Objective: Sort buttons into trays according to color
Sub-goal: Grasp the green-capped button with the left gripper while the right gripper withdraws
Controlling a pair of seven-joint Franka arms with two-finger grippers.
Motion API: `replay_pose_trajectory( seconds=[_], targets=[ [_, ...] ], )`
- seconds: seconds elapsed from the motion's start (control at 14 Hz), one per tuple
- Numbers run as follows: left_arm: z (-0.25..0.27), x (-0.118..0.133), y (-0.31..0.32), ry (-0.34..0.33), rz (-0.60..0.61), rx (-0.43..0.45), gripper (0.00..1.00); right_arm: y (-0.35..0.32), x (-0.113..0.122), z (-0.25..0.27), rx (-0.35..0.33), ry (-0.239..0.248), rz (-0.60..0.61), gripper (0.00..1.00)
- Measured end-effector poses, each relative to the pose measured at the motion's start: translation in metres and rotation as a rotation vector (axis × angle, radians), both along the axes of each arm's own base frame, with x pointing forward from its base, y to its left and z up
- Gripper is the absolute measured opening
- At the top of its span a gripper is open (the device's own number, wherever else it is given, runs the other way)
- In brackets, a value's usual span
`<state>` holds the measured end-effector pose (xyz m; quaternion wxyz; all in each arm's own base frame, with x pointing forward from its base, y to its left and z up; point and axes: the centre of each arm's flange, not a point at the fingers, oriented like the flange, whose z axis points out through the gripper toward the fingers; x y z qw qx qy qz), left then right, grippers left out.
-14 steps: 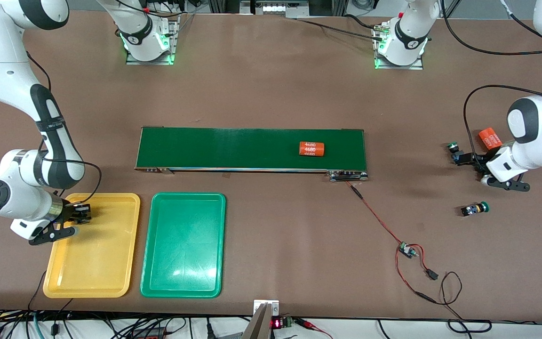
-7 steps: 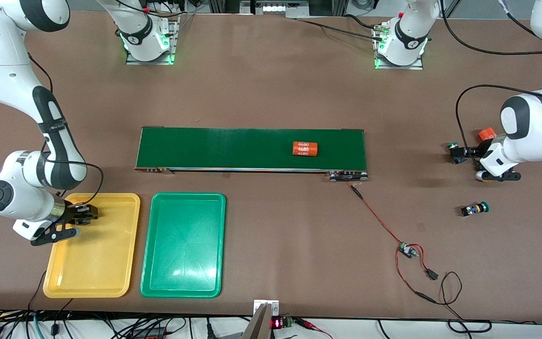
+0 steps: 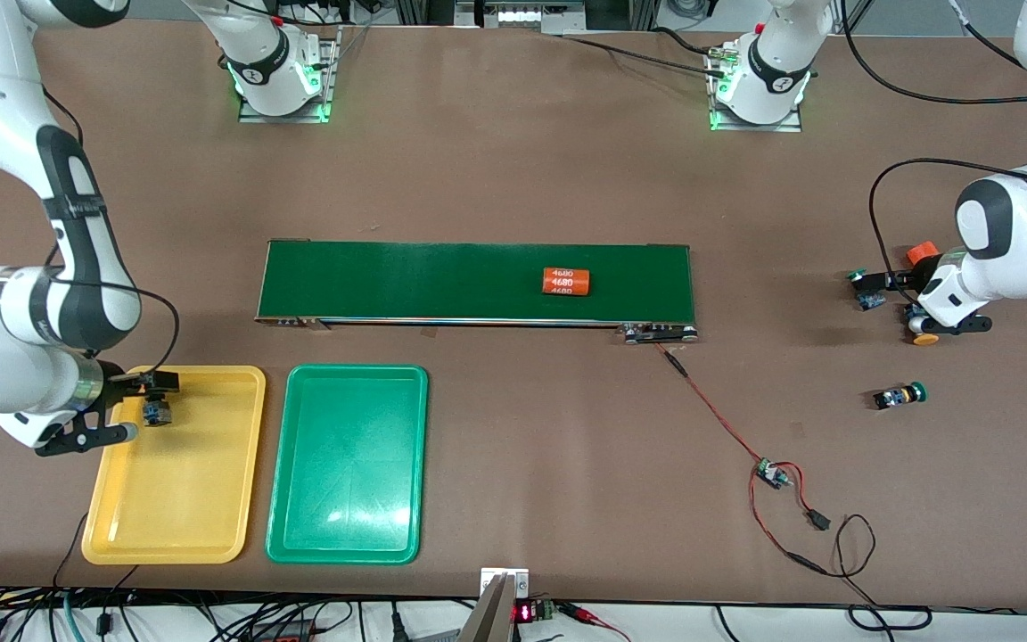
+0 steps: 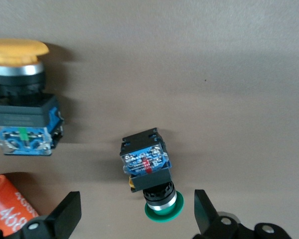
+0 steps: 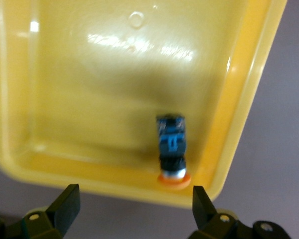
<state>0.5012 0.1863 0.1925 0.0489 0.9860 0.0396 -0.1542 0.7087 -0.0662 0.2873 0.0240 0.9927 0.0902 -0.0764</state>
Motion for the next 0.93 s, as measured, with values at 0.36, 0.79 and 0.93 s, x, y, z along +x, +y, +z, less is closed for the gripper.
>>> replay_pose_trajectory(
  seconds=[0.36, 0.79, 0.93],
  targets=[
    [-0.013, -0.001, -0.002, 0.001, 0.027, -0.022, 1.0, 0.021, -0.026, 0.096, -0.014, 0.063, -0.069, 1.0],
    [-0.021, 0.001, -0.004, -0.014, 0.025, -0.02, 1.0, 0.029, -0.072, 0.214, -0.015, 0.05, -0.092, 1.0],
    [-0.026, 0.001, -0.005, -0.014, 0.026, -0.021, 0.97, 0.032, -0.088, 0.239, -0.022, 0.046, -0.099, 1.0]
  ],
)
